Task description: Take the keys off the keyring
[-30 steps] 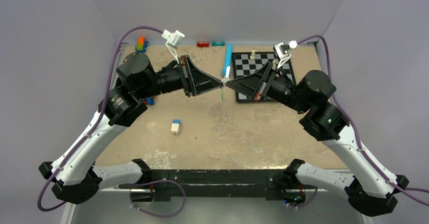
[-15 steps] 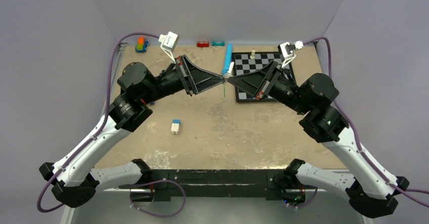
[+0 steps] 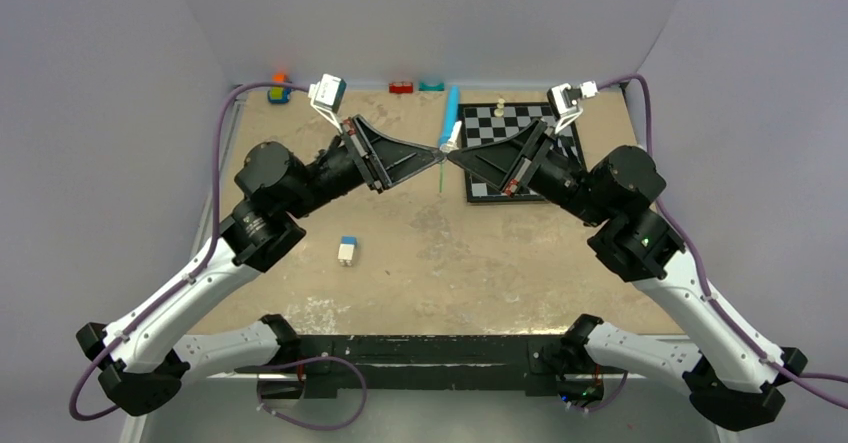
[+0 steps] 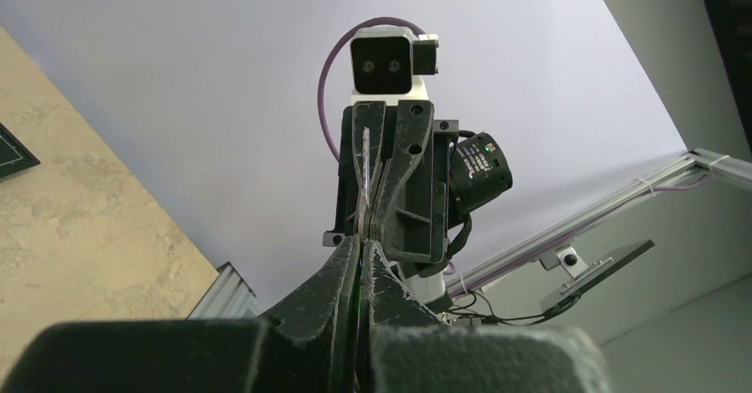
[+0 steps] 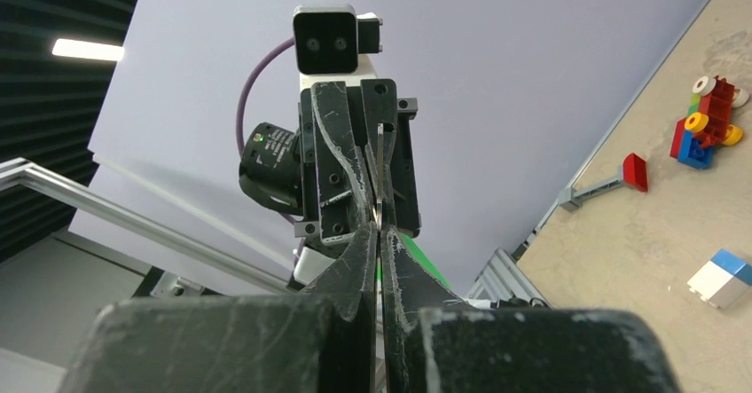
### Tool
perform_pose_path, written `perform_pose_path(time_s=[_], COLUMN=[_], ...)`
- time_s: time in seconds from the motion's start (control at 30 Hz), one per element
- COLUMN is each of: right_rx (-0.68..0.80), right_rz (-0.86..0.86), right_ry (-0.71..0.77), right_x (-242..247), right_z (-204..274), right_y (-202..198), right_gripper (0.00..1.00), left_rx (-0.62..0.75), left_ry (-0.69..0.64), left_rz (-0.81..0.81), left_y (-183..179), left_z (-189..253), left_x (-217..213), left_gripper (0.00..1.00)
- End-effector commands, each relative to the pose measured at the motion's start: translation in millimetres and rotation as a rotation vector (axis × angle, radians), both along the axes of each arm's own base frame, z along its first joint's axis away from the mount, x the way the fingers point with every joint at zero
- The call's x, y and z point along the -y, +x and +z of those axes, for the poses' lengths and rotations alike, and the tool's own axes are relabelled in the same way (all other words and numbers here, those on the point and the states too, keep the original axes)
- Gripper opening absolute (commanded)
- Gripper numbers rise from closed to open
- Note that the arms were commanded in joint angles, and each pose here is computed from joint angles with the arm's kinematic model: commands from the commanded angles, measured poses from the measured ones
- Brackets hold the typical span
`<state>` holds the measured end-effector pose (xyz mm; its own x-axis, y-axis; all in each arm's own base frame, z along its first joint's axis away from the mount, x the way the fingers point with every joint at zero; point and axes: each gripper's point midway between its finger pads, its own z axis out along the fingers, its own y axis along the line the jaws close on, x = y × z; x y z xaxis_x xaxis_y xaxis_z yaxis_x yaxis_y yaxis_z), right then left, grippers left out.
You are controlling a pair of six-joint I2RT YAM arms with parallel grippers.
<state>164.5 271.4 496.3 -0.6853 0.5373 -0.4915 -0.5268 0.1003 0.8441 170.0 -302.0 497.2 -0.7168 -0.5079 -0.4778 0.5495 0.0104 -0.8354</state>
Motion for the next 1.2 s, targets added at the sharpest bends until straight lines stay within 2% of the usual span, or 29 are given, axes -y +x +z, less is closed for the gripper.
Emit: perform_pose_path(time_s=[0.0, 0.53, 0.93, 1.17], right_rx=[0.001, -0.001, 0.001, 0.005], right_rz=[0.05, 0.054, 0.046, 0.039], right_ry=[-0.01, 0.001, 0.014, -0.004], right_x=[-5.5, -8.3, -5.9, -5.2], right_z=[-4.6, -3.9, -3.8, -4.0], right_y=[-8.3, -7.7, -9.0, -8.4], right_gripper=[0.0, 0.0, 0.0, 0.0], left_rx=[0.023, -0.052, -0.028, -0.09], left_ry=[-0.13, -0.232, -0.306, -0.341], left_rz=[0.083, 0.202, 0.253, 0.315], left_y=[4.8, 6.5, 4.9, 10.1], left_z=[32.6, 31.6, 35.1, 22.7], left_x=[-16.6, -20.7, -22.3, -33.6], left_gripper=[0.0, 0.0, 0.0, 0.0])
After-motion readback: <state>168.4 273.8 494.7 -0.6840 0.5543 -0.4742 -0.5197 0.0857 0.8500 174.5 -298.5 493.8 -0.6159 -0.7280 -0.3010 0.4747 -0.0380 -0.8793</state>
